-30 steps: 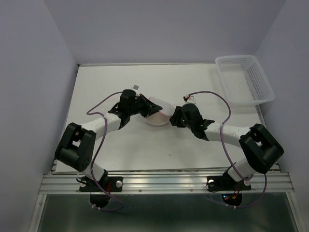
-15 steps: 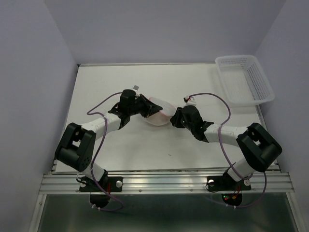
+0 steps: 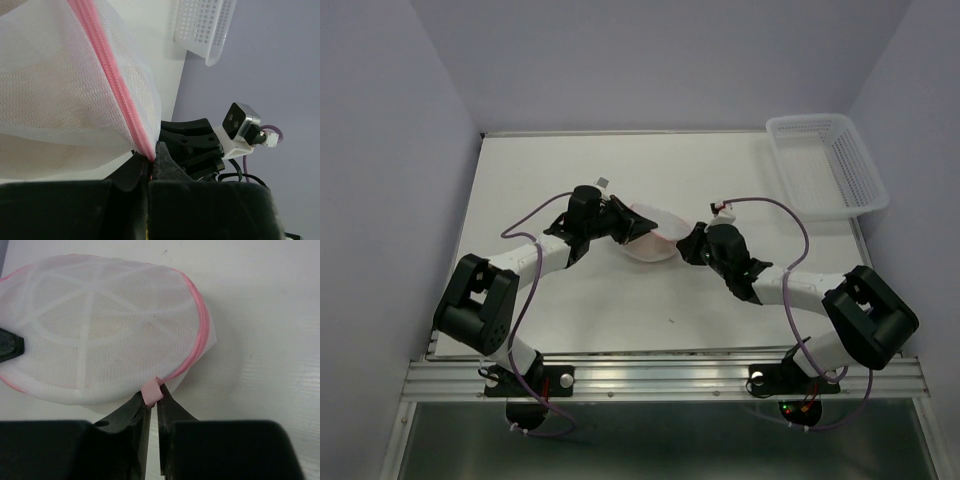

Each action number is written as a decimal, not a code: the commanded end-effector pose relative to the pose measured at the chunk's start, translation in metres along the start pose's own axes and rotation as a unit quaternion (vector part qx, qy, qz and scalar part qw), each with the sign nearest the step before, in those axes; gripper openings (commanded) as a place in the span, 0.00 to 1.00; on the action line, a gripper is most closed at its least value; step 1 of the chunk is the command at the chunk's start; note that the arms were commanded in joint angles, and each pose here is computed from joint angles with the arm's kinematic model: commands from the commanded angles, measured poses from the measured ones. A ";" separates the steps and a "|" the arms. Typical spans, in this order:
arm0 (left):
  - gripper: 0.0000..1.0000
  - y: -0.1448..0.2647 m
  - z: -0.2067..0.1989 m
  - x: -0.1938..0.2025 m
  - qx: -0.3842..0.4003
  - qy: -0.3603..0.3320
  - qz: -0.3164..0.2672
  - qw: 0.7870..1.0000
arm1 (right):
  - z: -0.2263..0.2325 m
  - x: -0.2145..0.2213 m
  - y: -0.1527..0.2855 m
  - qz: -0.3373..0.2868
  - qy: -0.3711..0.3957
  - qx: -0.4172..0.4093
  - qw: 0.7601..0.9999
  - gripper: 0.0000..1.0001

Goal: Unzip the laundry bag and remove the bra

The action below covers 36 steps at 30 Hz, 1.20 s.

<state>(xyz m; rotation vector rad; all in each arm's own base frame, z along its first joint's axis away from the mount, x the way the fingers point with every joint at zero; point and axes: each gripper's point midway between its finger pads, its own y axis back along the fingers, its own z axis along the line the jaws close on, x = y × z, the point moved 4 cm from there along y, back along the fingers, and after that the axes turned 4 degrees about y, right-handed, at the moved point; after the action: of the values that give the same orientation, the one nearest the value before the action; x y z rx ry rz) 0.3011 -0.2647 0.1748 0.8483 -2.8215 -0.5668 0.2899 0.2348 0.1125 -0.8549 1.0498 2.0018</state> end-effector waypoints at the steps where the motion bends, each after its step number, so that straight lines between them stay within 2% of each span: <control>1: 0.00 0.004 -0.006 0.007 0.022 -0.007 0.018 1.000 | 0.016 -0.032 0.003 -0.074 -0.012 -0.023 0.997 0.12; 5: 0.00 0.005 -0.006 0.008 0.024 -0.007 0.022 0.999 | 0.016 -0.032 0.003 -0.073 -0.002 -0.026 0.997 0.01; 7: 0.00 0.005 -0.006 0.011 0.026 -0.006 0.030 0.999 | 0.015 -0.031 0.002 -0.072 -0.003 -0.020 0.997 0.01; 17: 0.00 0.020 0.008 -0.006 0.024 -0.008 0.033 0.999 | -0.033 -0.025 0.008 -0.066 0.039 0.115 0.990 0.01; 20: 0.00 0.026 0.025 -0.020 -0.037 -0.022 0.023 0.999 | -0.052 -0.033 0.012 -0.072 0.066 0.144 0.985 0.01; 26: 0.00 0.029 0.030 -0.036 -0.059 -0.096 0.043 0.993 | -0.070 -0.054 0.009 -0.079 0.123 0.153 0.977 0.01; 30: 0.00 0.028 0.041 -0.040 -0.079 -0.101 0.056 0.990 | -0.084 -0.064 0.003 -0.070 0.161 0.142 0.974 0.01; 33: 0.00 0.031 0.049 -0.048 -0.091 -0.105 0.054 0.989 | -0.104 -0.069 0.004 -0.062 0.159 0.165 0.971 0.01; 36: 0.00 0.033 0.050 -0.057 -0.092 -0.107 0.043 0.989 | -0.106 -0.067 0.005 -0.049 0.154 0.145 0.976 0.01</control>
<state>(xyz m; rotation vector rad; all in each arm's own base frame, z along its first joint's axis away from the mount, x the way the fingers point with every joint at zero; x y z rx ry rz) 0.3124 -0.2279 0.1521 0.6147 -2.9699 -0.7980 0.3193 0.1902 0.1237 -1.1558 1.1803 1.8775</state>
